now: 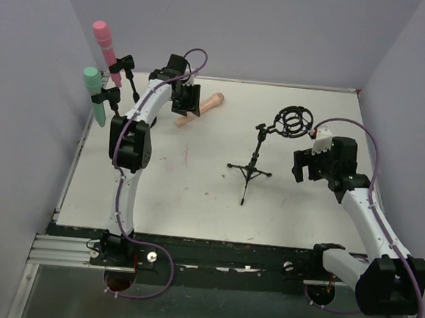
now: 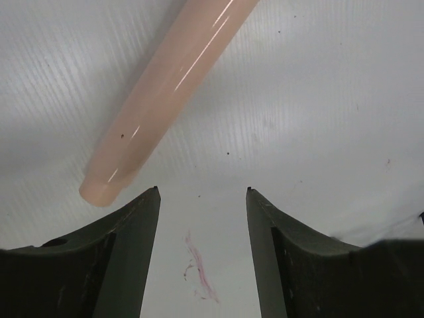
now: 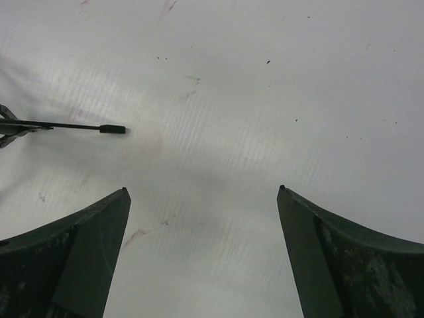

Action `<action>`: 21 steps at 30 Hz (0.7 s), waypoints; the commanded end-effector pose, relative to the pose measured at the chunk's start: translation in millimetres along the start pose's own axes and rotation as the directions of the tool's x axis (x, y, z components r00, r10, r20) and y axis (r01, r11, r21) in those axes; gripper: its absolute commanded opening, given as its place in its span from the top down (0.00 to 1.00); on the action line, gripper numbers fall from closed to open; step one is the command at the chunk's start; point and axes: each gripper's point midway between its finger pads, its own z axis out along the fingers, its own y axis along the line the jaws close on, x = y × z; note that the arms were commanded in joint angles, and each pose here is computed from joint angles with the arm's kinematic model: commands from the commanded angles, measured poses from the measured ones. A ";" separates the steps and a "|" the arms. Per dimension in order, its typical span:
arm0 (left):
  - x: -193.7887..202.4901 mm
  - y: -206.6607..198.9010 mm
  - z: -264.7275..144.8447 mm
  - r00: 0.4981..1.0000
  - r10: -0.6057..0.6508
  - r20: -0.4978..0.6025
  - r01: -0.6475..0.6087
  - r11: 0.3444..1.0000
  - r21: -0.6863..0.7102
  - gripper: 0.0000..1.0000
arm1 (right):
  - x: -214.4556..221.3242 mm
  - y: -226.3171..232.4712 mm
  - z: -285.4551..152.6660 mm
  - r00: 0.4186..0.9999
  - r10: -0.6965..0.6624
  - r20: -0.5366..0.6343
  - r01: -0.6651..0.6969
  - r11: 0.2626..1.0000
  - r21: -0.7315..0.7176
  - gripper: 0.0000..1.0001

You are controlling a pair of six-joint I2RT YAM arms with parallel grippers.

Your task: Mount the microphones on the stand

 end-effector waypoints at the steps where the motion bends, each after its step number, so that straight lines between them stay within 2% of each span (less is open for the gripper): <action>1: -26.5 -48.7 -77.3 0.977 0.117 0.179 -0.128 0.991 0.048 0.36 | -4.4 -6.5 -0.1 0.999 0.035 0.021 -0.036 0.999 0.021 0.00; 8: -19.5 -74.0 -147.9 0.908 0.218 0.358 -0.233 0.973 -0.003 0.30 | -25.8 -25.1 -12.3 0.995 0.048 0.090 -0.056 0.994 0.092 0.00; 14: -0.7 -96.4 -214.2 0.804 0.248 0.541 -0.316 0.948 0.035 0.23 | -86.9 -57.8 -46.4 0.983 0.030 0.179 -0.065 0.979 0.194 0.00; 17: 16.7 -112.9 -230.3 0.763 0.225 0.606 -0.375 0.917 0.132 0.16 | -113.8 -53.6 -59.4 0.978 0.033 0.208 -0.066 0.986 0.153 0.00; 21: 45.5 -133.6 -248.7 0.742 0.134 0.657 -0.435 0.842 0.319 0.15 | -129.8 -39.0 -68.6 0.973 0.043 0.226 -0.060 0.996 0.067 0.00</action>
